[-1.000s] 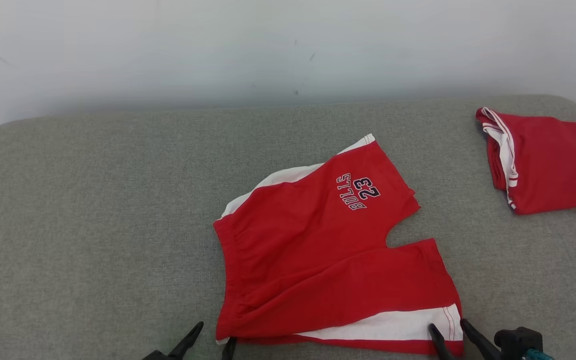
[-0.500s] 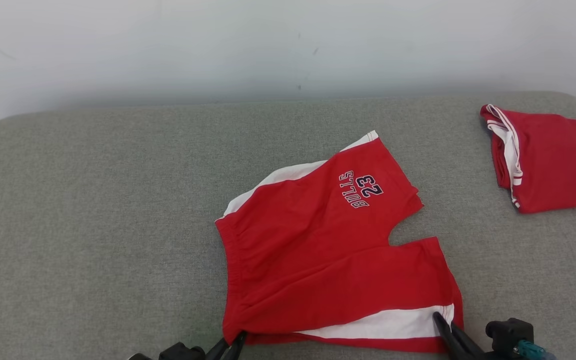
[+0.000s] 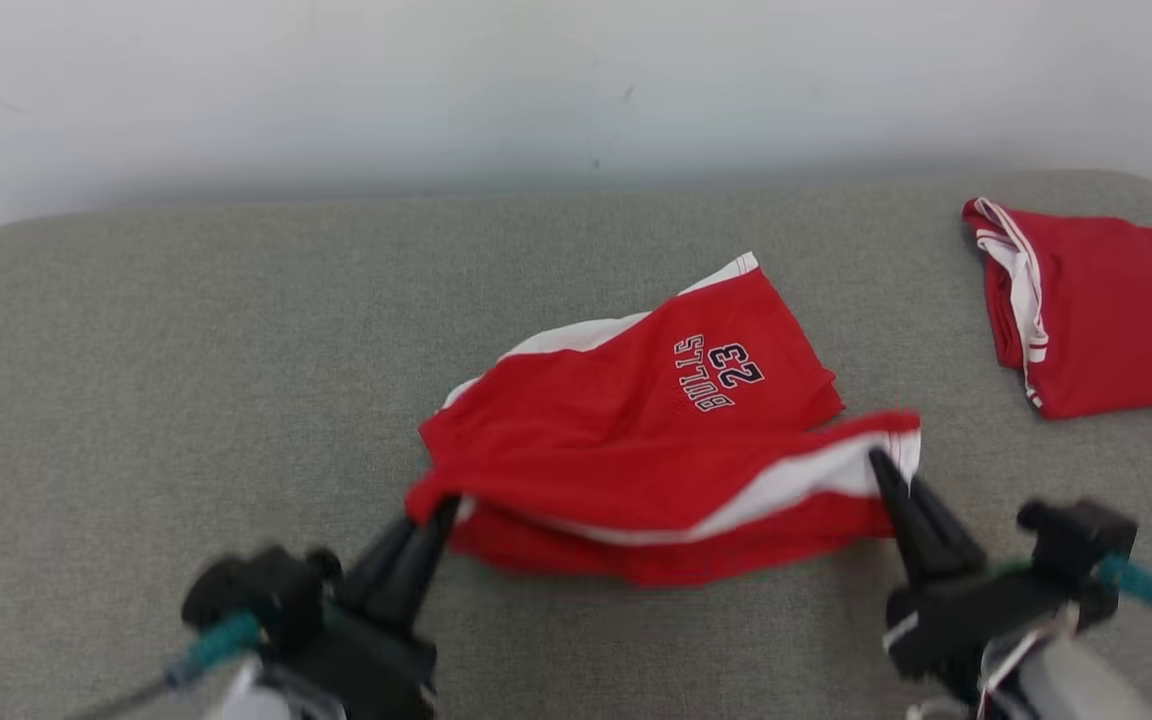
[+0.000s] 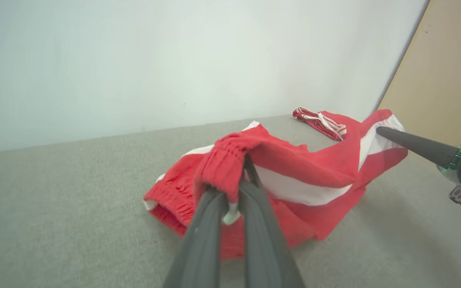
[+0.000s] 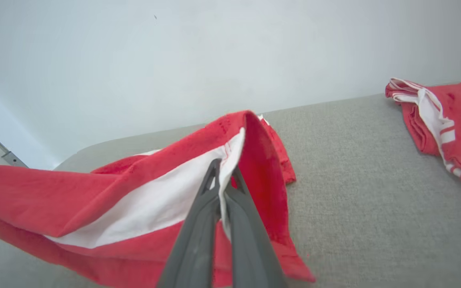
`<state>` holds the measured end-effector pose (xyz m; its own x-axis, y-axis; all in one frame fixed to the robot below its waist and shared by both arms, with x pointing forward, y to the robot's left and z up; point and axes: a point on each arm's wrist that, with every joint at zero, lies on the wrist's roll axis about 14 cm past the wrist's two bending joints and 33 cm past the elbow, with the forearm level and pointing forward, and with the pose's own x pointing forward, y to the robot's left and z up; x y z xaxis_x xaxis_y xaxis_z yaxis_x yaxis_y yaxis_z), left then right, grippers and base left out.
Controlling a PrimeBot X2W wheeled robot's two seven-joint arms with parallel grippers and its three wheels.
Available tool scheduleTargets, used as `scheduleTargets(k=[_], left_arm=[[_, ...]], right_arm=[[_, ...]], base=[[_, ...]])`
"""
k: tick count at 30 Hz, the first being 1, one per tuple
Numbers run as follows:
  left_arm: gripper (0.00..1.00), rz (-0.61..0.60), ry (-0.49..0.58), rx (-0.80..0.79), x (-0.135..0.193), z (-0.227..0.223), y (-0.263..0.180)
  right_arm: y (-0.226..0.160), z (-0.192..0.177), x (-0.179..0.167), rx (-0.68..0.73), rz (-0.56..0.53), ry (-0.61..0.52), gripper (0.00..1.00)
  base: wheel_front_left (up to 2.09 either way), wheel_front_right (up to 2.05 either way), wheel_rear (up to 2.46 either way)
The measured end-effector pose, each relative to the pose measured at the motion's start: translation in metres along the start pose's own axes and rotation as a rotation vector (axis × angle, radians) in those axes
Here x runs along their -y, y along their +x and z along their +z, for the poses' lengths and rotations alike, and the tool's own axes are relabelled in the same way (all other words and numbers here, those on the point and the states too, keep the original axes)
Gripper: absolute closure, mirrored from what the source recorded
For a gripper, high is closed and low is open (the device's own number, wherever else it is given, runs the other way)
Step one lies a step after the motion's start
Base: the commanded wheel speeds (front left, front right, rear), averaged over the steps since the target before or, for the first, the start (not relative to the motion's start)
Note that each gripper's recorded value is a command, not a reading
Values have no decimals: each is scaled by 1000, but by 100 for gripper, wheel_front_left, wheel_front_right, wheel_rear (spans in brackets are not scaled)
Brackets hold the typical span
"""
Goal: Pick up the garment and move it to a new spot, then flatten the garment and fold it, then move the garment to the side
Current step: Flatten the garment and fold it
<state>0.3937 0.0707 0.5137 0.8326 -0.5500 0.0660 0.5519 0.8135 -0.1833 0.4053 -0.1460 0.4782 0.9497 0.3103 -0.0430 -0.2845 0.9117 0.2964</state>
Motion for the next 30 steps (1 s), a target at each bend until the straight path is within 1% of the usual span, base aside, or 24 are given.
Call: scheduleTargets(k=[4, 7, 9, 11, 15, 18, 21, 23, 24, 27, 30], left_arm=[[100, -50, 60, 65, -12, 41, 35], [100, -79, 43, 123, -20, 80, 68], [100, -82, 21, 158, -30, 105, 90], [100, -85, 29, 187, -43, 131, 112], [100, -114, 51, 257, -55, 182, 158], [100, -122, 84, 286, -65, 208, 189], [100, -114, 114, 303, -78, 223, 215], [100, -104, 110, 318, -88, 231, 231], [100, -104, 135, 317, -91, 232, 238], [100, -90, 145, 342, -102, 236, 256], [100, -82, 171, 322, -111, 227, 271]], right_arm=[[33, 46, -4, 86, 45, 8, 100], [63, 87, -9, 162, 83, 41, 100], [84, 115, -9, 210, 101, 56, 100], [106, 140, -8, 241, 117, 65, 100], [150, 192, -7, 316, 148, 33, 100], [181, 223, -7, 367, 163, 17, 100], [210, 245, -7, 398, 170, -10, 100], [227, 254, -3, 416, 164, -25, 100], [235, 258, -1, 421, 158, -43, 100], [255, 264, 8, 438, 135, -72, 100], [270, 264, 18, 439, 109, -95, 100]], base=[[0, 0, 0], [0, 0, 0], [0, 0, 0], [0, 0, 0], [0, 0, 0], [0, 0, 0], [0, 0, 0], [0, 0, 0], [0, 0, 0], [0, 0, 0], [0, 0, 0]])
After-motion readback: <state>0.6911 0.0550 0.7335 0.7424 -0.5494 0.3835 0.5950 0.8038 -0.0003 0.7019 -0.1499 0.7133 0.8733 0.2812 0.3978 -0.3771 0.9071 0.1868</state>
